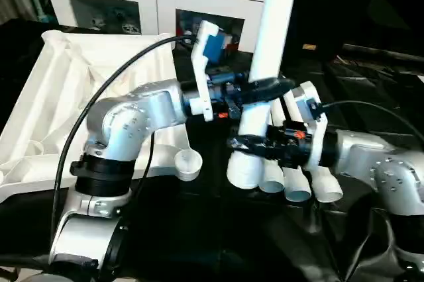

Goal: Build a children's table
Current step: Pick table leg

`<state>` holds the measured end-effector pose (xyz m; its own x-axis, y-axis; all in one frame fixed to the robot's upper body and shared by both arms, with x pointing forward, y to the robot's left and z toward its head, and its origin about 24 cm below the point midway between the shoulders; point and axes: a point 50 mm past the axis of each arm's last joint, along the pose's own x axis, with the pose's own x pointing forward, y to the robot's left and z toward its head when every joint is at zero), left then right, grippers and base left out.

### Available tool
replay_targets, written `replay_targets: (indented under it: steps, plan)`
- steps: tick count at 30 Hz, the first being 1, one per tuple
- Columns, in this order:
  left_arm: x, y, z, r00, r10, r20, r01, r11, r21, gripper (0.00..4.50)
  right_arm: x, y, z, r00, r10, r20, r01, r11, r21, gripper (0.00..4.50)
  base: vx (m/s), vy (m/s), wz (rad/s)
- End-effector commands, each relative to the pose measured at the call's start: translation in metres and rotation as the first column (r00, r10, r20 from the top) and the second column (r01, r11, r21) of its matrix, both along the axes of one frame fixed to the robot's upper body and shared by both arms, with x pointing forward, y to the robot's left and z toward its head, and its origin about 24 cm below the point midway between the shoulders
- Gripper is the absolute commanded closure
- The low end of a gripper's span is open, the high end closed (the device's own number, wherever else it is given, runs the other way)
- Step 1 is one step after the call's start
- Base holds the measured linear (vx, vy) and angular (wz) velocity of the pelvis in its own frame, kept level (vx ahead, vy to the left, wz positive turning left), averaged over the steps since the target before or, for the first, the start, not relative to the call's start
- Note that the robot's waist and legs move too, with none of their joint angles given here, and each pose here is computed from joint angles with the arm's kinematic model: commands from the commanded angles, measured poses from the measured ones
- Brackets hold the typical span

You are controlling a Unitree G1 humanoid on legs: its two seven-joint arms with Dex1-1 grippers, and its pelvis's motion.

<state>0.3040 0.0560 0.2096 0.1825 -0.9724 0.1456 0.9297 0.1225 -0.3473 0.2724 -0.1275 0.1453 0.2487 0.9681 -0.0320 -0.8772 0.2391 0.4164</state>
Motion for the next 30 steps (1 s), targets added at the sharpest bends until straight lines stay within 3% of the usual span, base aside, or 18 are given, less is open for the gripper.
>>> replay_targets:
  steps: [1, 6, 8, 12, 16, 18, 19, 20, 22, 23, 26, 27, 28, 29, 30]
  plan:
    - [-0.006, -0.005, 0.008, 0.998, -0.026, 0.062, 0.029, 0.999, -0.042, 1.43, 0.008, -0.014, 0.004, 0.994, -0.104, 0.018, 0.105, 0.994, -0.006, 2.63, 0.000, 0.000, 0.00]
    - [-0.002, 0.000, 0.012, 0.990, 0.074, 0.117, -0.056, 0.987, -0.150, 1.32, 0.009, -0.016, 0.005, 0.989, -0.145, 0.011, 0.145, 0.989, 0.037, 2.63, 0.000, 0.000, 0.00]
    - [0.006, 0.008, 0.019, 0.976, 0.198, 0.088, -0.165, 0.944, -0.286, 1.32, 0.010, -0.018, 0.004, 0.983, -0.186, 0.001, 0.185, 0.980, 0.066, 2.63, 0.000, 0.000, 0.00]
    - [0.014, 0.026, 0.025, 0.943, 0.332, 0.016, -0.295, 0.859, -0.419, 1.32, 0.015, -0.021, 0.001, 0.955, -0.295, -0.015, 0.295, 0.950, 0.105, 2.64, 0.000, 0.000, 0.00]
    - [0.010, 0.042, 0.022, 0.937, 0.348, 0.021, -0.310, 0.858, -0.410, 1.32, 0.021, -0.022, -0.004, 0.917, -0.399, 0.001, 0.397, 0.912, 0.104, 2.64, 0.000, 0.000, 0.00]
    - [0.003, 0.050, 0.010, 0.938, 0.336, 0.090, -0.301, 0.913, -0.274, 1.32, 0.025, -0.019, -0.006, 0.883, -0.466, 0.058, 0.458, 0.881, 0.118, 2.64, 0.000, 0.000, 0.00]
    - [0.000, 0.056, -0.003, 0.927, 0.337, 0.165, -0.322, 0.940, -0.112, 1.32, 0.026, -0.016, -0.007, 0.858, -0.502, 0.108, 0.489, 0.863, 0.124, 2.64, 0.000, 0.000, 0.00]
    - [0.001, 0.061, -0.012, 0.911, 0.343, 0.230, -0.352, 0.936, -0.005, 1.32, 0.027, -0.015, -0.008, 0.841, -0.523, 0.138, 0.510, 0.852, 0.118, 2.64, 0.000, 0.000, 0.00]
    - [0.003, 0.076, -0.035, 0.862, 0.330, 0.384, -0.441, 0.862, 0.249, 1.32, 0.026, -0.012, -0.012, 0.819, -0.549, 0.167, 0.540, 0.836, 0.101, 2.64, 0.000, 0.000, 0.00]
    - [0.004, 0.091, -0.050, 0.831, 0.286, 0.478, -0.491, 0.780, 0.388, 1.32, 0.025, -0.011, -0.015, 0.787, -0.584, 0.198, 0.581, 0.810, 0.080, 2.64, 0.000, 0.000, 0.00]
    - [0.002, 0.108, -0.061, 0.812, 0.225, 0.539, -0.517, 0.706, 0.485, 1.32, 0.022, -0.008, -0.017, 0.768, -0.585, 0.261, 0.592, 0.804, 0.060, 2.64, 0.000, 0.000, 0.00]
    - [-0.002, 0.114, -0.063, 0.822, 0.209, 0.530, -0.500, 0.711, 0.495, 1.32, 0.021, -0.008, -0.017, 0.754, -0.598, 0.270, 0.607, 0.792, 0.058, 2.64, 0.000, 0.000, 0.00]
    - [-0.014, 0.124, -0.063, 0.855, 0.189, 0.482, -0.442, 0.751, 0.490, 1.32, 0.016, -0.007, -0.022, 0.752, -0.603, 0.267, 0.616, 0.787, 0.040, 2.64, 0.000, 0.000, 0.00]
    - [-0.014, 0.124, -0.063, 0.855, 0.189, 0.482, -0.442, 0.751, 0.490, 1.32, 0.016, -0.007, -0.022, 0.752, -0.603, 0.267, 0.616, 0.787, 0.040, 2.64, 0.000, 0.000, 0.00]
    - [-0.028, 0.129, -0.067, 0.898, 0.095, 0.431, -0.347, 0.756, 0.556, 1.32, 0.011, -0.006, -0.029, 0.765, -0.582, 0.276, 0.603, 0.798, 0.012, 2.64, 0.000, 0.000, 0.00]
